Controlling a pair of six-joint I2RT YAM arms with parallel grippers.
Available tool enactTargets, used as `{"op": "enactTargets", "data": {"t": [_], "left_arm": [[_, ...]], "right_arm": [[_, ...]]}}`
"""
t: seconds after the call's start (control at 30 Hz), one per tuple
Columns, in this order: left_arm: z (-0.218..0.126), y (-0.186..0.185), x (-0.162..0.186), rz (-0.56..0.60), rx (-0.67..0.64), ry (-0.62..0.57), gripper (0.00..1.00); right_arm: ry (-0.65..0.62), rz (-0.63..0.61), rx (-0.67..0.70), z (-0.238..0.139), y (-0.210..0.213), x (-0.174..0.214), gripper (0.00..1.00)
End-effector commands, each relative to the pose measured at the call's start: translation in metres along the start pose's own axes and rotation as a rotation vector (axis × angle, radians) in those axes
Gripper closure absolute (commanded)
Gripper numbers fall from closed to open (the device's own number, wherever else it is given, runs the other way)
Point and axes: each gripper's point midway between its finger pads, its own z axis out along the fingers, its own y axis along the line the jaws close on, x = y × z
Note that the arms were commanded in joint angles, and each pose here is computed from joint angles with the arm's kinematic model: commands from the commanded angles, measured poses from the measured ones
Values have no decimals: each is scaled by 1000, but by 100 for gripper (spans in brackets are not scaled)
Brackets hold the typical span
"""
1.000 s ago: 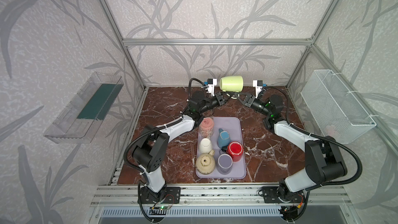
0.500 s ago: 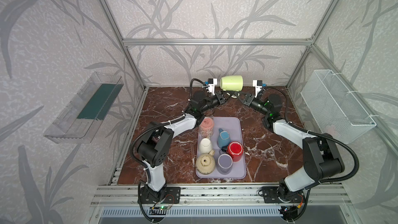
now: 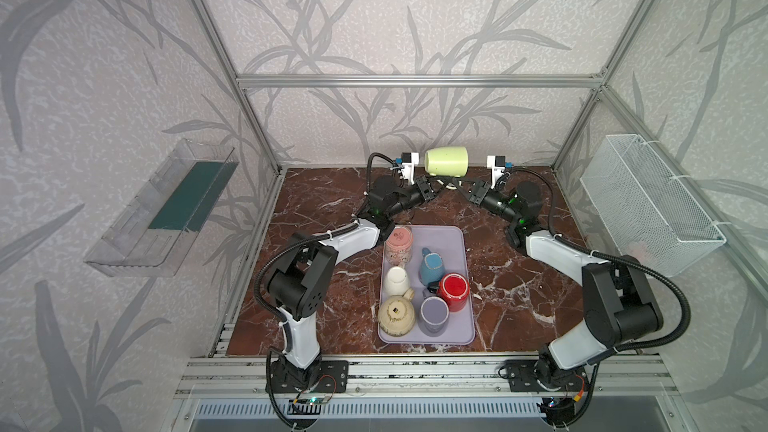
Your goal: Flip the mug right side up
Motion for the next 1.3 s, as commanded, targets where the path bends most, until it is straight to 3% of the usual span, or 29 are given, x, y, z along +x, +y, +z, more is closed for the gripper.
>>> {"op": "enactTargets", "data": {"t": [0.0, 0.13, 0.27, 0.63, 1.03, 1.27], "left_arm": [[-2, -45, 16, 92, 140, 31, 97], [-7, -32, 28, 88, 96, 52, 78], [-10, -22, 38, 78, 69, 64, 70], [-22, 9, 52, 101, -53, 84, 59], [-31, 27, 54, 172, -178, 93, 57], [-53, 43, 54, 279, -352, 110, 53]], "right_arm": [[9, -13, 13, -7, 4, 14, 100], [3, 16, 47, -17, -11, 29, 100], [1, 50, 51, -22, -22, 39, 100], [-34, 96, 104, -32, -48, 41, 100], [-80, 102, 152, -46, -62, 24, 100], [-64, 26, 352, -63, -79, 16, 100]]}}
